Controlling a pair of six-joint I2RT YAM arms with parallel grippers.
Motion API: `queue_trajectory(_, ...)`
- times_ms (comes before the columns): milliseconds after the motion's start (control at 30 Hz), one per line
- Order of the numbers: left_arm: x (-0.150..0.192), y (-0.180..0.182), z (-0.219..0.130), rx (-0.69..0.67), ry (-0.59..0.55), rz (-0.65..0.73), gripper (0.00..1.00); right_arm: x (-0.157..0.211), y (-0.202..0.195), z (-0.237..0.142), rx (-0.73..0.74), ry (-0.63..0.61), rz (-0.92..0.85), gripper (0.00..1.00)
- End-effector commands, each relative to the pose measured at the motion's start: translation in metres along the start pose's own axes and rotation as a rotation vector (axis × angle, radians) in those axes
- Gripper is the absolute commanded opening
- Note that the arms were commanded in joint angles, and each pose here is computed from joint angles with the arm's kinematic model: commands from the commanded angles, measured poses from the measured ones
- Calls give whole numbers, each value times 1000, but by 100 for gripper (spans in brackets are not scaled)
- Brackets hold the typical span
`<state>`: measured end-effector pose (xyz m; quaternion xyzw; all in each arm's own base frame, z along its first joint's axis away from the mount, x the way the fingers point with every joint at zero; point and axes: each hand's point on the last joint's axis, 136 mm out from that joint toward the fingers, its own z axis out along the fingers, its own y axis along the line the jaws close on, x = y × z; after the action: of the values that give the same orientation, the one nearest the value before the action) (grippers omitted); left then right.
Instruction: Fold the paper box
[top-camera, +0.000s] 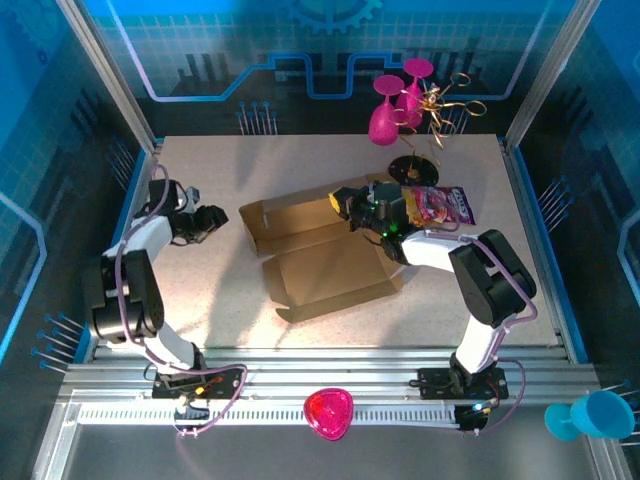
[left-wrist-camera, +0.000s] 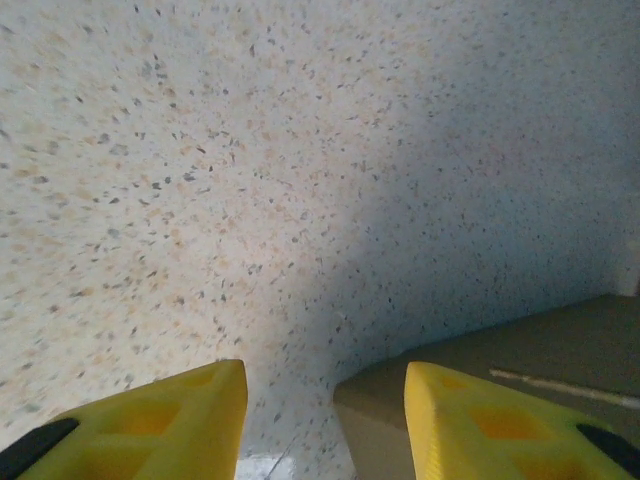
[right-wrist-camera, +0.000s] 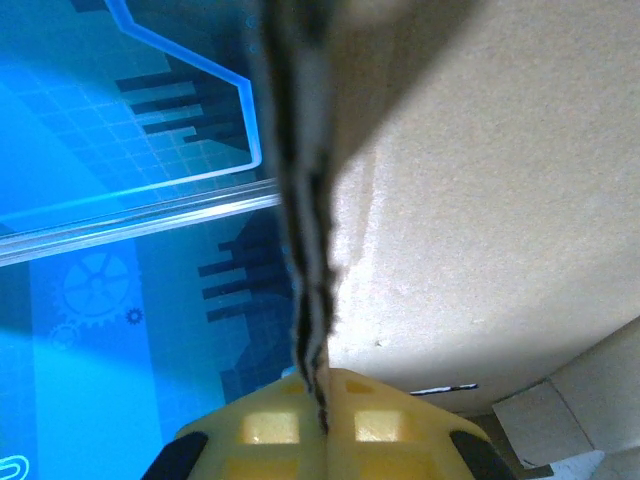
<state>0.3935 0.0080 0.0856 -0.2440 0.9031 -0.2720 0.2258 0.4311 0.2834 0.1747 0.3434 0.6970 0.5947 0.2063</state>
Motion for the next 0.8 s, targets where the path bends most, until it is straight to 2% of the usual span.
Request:
queue_trajectory(0,5,-24,8,70,70,-54,46,1,0,6,-2,10,-3,0)
queue_trajectory(233,26,-40,30,100,147,-28,46,0,-1,7,-18,-2,-3,0)
queue_trajectory(767,56,-59,16,168,119,-2,45,-5,-1,14,-48,-17,6,0)
